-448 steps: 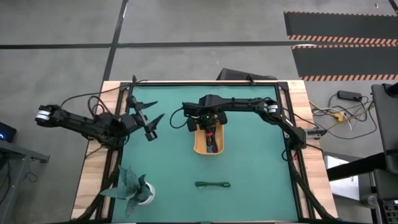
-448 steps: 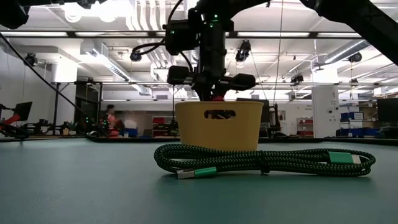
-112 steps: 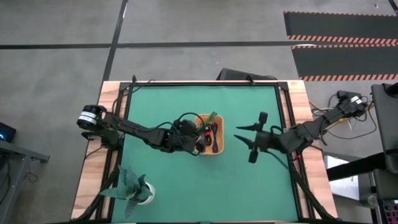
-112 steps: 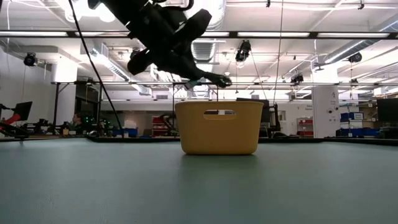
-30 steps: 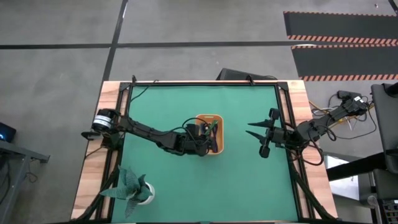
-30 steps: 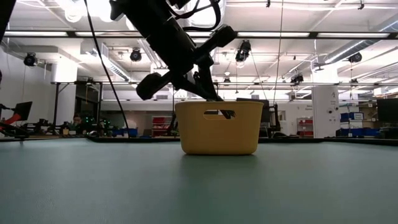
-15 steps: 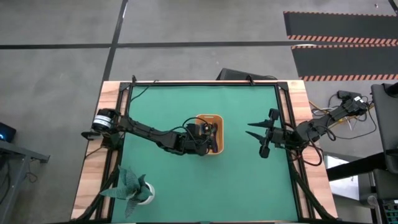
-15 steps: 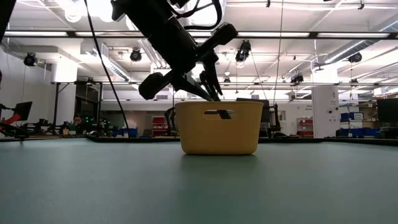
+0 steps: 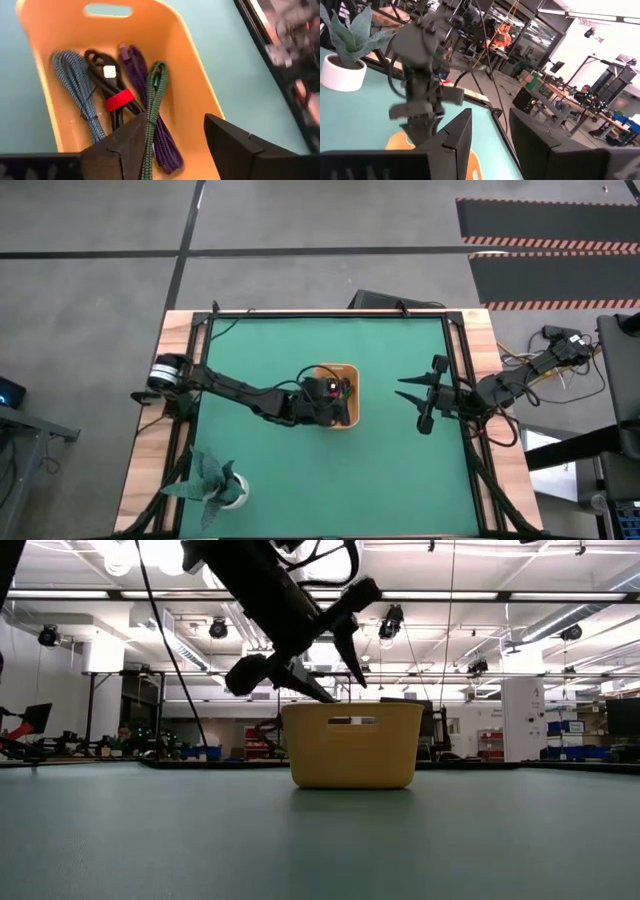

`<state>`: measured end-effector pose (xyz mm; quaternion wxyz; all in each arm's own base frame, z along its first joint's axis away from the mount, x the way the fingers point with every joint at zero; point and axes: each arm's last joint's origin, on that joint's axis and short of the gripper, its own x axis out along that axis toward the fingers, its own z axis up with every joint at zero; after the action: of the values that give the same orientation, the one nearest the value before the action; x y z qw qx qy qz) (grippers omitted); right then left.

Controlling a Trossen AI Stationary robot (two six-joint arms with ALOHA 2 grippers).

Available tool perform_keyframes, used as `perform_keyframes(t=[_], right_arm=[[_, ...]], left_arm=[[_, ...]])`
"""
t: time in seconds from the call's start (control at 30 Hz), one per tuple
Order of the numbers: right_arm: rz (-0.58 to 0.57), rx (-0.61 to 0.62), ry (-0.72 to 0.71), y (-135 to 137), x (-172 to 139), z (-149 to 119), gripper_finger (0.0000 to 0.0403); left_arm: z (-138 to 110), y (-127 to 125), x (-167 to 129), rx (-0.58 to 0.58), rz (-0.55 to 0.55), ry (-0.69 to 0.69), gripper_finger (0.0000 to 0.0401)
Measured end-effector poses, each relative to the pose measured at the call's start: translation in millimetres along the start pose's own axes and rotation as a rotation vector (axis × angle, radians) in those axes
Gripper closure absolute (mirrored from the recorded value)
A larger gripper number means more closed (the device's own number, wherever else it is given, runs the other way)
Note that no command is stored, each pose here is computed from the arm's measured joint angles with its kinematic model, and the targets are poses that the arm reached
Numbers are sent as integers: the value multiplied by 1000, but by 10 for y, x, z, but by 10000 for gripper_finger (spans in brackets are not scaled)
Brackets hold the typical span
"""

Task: Pick and place USB-C Cables
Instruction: Return to Home Position

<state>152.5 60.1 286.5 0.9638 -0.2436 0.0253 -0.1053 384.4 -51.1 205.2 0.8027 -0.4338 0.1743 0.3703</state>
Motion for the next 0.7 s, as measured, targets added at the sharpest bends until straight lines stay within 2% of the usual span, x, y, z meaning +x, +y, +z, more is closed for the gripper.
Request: perform_keyframes(t=[0.17,0.33,0.43,0.57,0.7], right_arm=[[17,-12,26,18,0,-31,280],[117,-10,-24,43,-21,-45,283],[158,4,-65,26,-52,-31,290],[189,17,-103,10,-105,-65,301],[179,33,-125,4,-137,-111,312]], left_arm=[[150,-65,-191,226,-51,10,216],[377,-145,-567,677,-124,-39,217],[475,-142,-833,893,-205,-22,227],[553,-15,-1131,1113,-349,-37,276],[626,259,-1327,1148,-407,-97,356]])
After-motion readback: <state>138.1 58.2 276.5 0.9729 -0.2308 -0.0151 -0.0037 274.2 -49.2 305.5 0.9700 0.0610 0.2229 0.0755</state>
